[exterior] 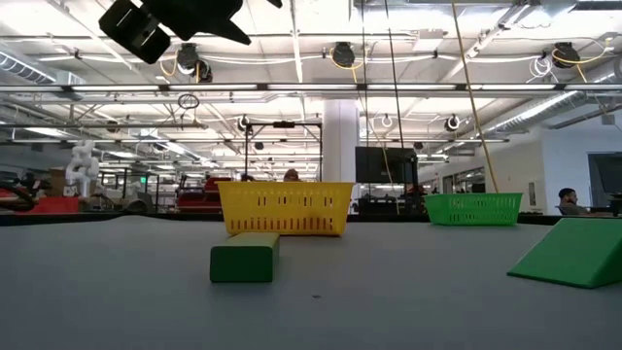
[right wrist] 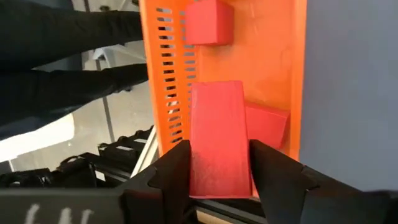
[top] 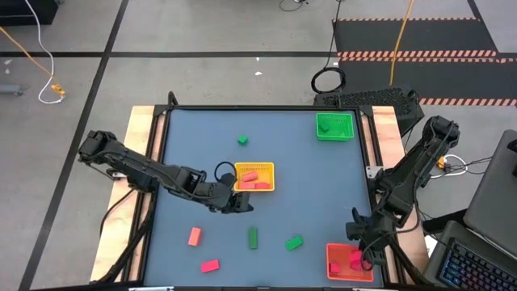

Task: Sort & place blocks by color
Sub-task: Put the red block into the orange basket, then put the green block into the green basket

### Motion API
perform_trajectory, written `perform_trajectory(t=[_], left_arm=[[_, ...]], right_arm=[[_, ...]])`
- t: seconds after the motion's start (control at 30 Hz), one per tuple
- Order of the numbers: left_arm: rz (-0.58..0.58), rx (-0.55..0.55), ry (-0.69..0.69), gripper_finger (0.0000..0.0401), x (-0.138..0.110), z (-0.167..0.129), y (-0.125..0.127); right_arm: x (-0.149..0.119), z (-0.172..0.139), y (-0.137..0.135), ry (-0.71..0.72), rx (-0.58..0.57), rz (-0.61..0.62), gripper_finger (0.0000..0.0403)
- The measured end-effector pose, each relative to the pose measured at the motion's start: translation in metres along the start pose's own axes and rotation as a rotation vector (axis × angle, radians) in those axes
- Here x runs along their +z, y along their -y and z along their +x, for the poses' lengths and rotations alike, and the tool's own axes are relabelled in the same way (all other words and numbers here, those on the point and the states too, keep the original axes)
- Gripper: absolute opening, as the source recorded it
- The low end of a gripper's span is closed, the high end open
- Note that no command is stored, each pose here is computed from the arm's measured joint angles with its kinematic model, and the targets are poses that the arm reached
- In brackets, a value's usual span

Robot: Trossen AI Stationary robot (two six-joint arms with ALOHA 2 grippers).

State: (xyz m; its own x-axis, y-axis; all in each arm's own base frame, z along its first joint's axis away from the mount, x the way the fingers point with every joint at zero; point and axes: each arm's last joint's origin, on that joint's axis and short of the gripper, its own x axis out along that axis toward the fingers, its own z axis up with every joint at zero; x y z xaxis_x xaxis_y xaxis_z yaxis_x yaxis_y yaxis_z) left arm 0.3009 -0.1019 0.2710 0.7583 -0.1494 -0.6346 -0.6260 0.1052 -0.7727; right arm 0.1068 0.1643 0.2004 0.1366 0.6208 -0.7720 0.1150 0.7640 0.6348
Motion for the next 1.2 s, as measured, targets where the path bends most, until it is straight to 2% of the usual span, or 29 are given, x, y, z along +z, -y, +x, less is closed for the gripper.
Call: perform_trajectory(t=[0.27,0.37,0.57,0.73,0.93,1.03,1.2], left_arm=[[-0.001,-0.002,0.001,0.0184,0.001,0.000,0.000],[-0.003,-0.001,-0.001,0.0184,0.002,0.000,0.000],[0.039,0.000,0.010,0.0184,0.008,0.001,0.001],[0.124,-0.003,0.049,0.0184,0.015,0.001,0.002],[0.171,-0.005,0.061,0.0184,0.021,0.002,0.003],[0.195,-0.020,0.015,0.0184,0.020,0.002,0.004],[0.228,-0.038,-0.113,0.0184,0.016,0.002,0.005]], right_arm=[[0.002,-0.005,0.000,0.114,-0.014,-0.024,0.0202],[0.004,-0.008,-0.005,0.163,0.029,-0.044,0.0215],[0.020,-0.020,-0.025,0.503,0.157,-0.242,0.0230],[0.041,-0.025,-0.024,0.694,0.065,-0.418,0.0228],[0.075,-0.020,-0.011,0.778,-0.061,-0.453,0.0218],[0.093,-0.012,-0.008,0.793,-0.057,-0.503,0.0219],[0.109,0.014,-0.001,0.695,-0.016,-0.584,0.0223]])
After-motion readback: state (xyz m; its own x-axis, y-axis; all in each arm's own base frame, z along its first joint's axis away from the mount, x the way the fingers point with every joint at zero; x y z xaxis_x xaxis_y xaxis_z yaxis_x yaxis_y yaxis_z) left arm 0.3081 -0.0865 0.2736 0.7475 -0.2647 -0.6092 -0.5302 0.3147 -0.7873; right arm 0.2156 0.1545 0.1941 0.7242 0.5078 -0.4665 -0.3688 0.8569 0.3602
